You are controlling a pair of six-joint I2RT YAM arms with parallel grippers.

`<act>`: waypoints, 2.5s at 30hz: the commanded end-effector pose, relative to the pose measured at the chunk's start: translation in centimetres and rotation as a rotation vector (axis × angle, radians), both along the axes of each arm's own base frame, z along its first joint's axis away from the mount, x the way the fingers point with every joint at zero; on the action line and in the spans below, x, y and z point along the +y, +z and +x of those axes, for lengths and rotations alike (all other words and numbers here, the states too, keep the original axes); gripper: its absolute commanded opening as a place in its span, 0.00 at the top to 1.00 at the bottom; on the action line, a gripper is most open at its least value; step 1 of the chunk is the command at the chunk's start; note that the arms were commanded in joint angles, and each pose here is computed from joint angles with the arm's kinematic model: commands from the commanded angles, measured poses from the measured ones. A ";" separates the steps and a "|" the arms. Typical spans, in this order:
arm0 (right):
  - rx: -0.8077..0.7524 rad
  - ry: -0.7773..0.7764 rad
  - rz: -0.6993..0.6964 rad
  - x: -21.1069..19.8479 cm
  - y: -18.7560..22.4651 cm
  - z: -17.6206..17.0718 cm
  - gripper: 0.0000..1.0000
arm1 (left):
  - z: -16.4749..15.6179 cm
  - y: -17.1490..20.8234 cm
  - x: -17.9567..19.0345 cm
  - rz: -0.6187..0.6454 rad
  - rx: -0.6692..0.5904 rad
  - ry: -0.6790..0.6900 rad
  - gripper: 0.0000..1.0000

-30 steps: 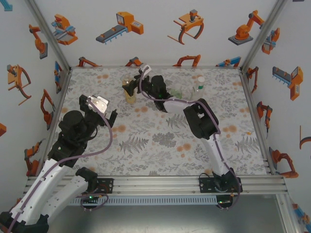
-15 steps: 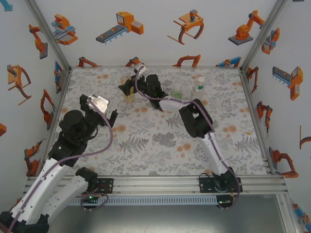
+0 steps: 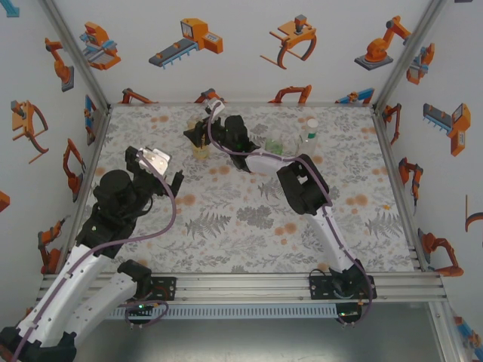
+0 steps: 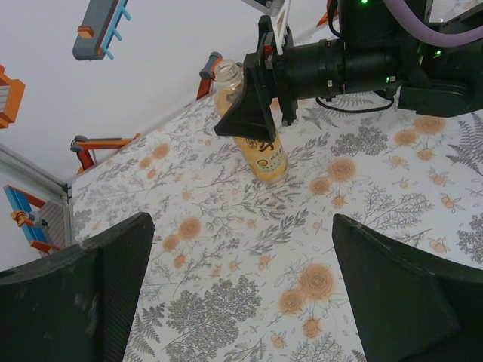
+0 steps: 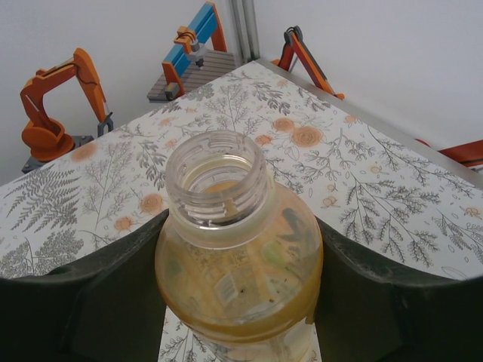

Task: Screw on the bottle caps

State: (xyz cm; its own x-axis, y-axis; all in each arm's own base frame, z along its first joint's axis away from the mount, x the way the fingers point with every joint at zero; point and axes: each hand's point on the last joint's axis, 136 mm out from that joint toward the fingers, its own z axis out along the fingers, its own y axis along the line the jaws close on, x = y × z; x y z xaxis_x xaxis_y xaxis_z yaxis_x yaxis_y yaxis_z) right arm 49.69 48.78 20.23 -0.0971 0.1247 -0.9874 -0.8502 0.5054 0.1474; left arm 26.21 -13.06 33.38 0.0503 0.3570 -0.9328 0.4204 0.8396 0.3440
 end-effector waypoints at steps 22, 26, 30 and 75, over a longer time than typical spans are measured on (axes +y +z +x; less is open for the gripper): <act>-0.049 0.040 -0.012 -6.5 9.5 -9.4 0.54 | -0.5 -0.2 -3.3 -0.046 0.049 -0.182 0.06; -0.020 0.048 -0.020 -7.9 10.3 -11.1 0.55 | -1.3 0.4 -5.1 -0.079 0.077 -0.295 0.06; 0.009 0.053 -0.025 -9.1 11.1 -12.7 0.57 | -1.9 0.7 -6.6 -0.135 0.121 -0.384 0.07; 0.107 0.365 0.276 -13.7 23.2 -24.0 0.73 | -5.1 3.8 -14.9 -0.439 0.095 -0.888 0.06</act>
